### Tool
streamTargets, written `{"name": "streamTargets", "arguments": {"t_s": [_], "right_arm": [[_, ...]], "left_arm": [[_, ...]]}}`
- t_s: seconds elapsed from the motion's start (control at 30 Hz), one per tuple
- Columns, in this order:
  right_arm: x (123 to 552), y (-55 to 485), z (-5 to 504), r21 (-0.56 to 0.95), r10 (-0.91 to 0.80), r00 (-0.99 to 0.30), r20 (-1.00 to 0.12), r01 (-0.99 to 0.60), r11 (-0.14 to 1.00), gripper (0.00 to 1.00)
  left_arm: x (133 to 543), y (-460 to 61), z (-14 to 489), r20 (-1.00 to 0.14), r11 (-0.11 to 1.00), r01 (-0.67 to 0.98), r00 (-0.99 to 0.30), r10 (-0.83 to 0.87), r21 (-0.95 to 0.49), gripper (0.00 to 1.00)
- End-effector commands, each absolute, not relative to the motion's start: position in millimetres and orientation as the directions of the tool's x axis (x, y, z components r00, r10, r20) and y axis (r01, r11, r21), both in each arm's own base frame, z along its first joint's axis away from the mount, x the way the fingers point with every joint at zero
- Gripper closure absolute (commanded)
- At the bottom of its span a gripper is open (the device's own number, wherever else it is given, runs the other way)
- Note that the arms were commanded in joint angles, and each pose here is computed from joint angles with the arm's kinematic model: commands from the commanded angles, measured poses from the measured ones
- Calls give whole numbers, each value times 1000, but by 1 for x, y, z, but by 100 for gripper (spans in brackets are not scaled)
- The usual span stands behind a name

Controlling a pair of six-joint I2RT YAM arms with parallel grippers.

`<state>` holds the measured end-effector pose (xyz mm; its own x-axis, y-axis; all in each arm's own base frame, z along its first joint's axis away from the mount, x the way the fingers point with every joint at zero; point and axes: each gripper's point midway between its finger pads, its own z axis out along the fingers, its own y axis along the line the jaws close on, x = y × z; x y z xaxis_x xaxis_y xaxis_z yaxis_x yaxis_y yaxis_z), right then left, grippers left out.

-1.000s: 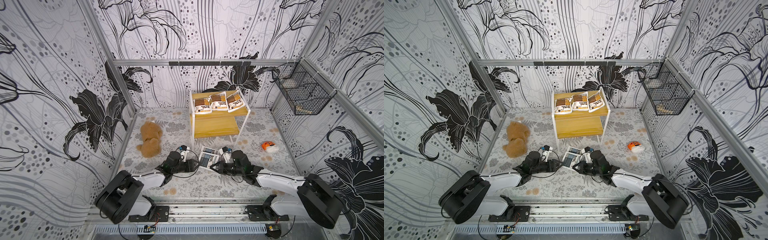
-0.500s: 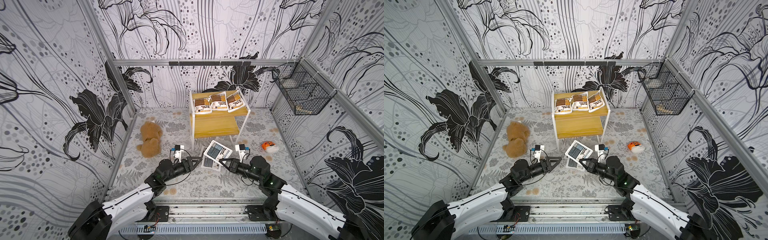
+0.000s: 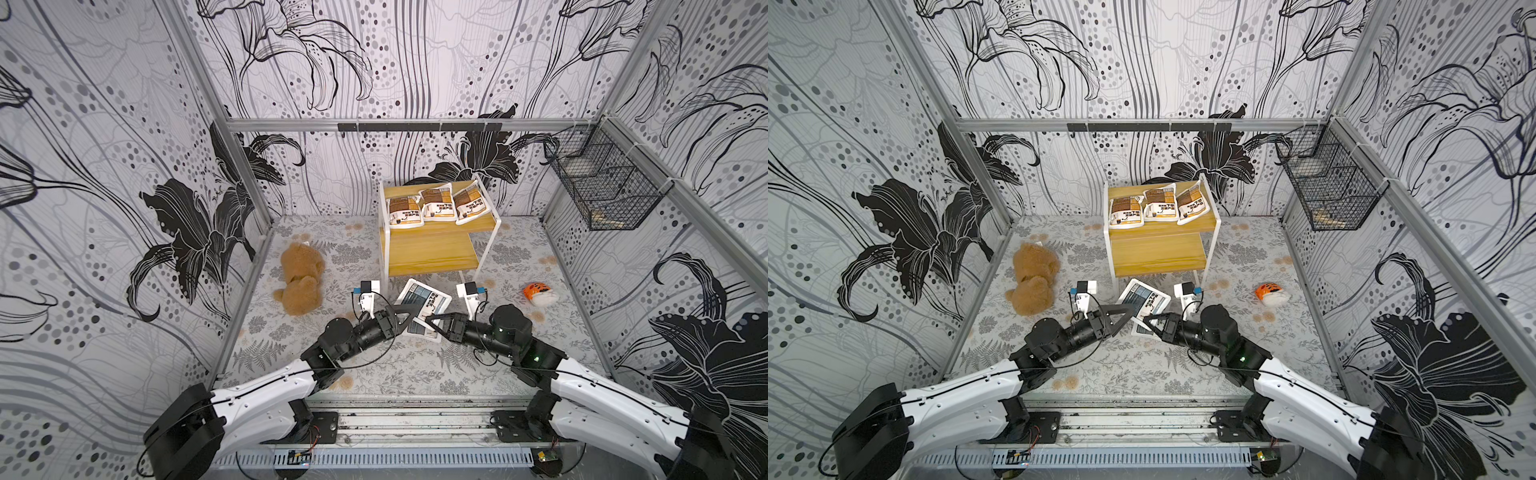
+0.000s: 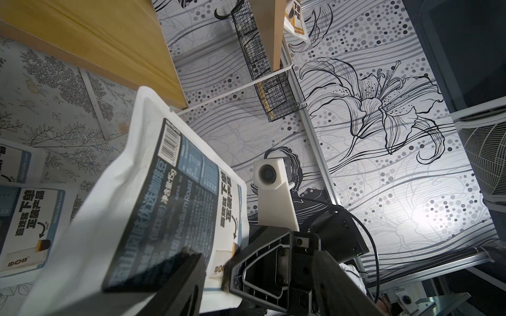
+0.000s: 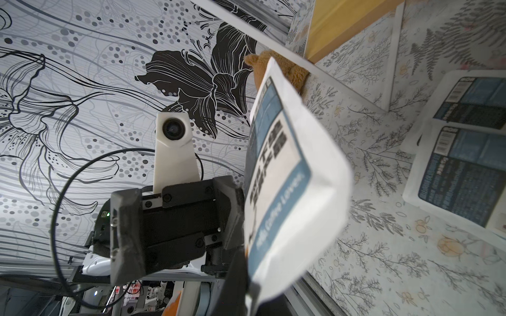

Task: Place the bagged coffee beans on the shelf by color
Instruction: Pick up the bagged coffee beans at the center of the board.

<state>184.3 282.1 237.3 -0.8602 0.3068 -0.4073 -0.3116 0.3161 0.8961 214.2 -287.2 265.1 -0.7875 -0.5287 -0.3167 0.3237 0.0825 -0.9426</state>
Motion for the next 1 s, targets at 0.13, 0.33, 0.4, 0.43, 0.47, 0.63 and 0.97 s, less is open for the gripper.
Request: {"name": "streamTargets", "arguments": {"t_s": [0.13,0.33,0.4,0.43,0.47,0.63,0.97], "right_arm": [[188,282,265,875,333,-820,-466,-371,310,91],[197,267,266,853,389,-775,-498,-359,378,92],[199,264,271,849,411,-756,-509,-365,382,92],[200,264,274,850,417,-751,-511,-372,372,92],[200,266,278,853,422,-749,-512,-381,358,92],[194,283,287,860,371,-779,-505,-417,295,92],[183,298,288,853,307,-802,-513,-439,281,92]], "left_arm": [[213,-290,281,-314,49,343,-782,-539,-938,33],[202,-285,274,-297,65,311,-796,-527,-948,32],[199,-283,274,-289,66,301,-796,-532,-951,30],[197,-282,272,-284,66,295,-797,-533,-953,29],[196,-283,270,-278,67,287,-800,-532,-956,28],[198,-286,277,-272,41,299,-789,-551,-953,28],[210,-295,303,-308,19,368,-750,-586,-930,33]]}}
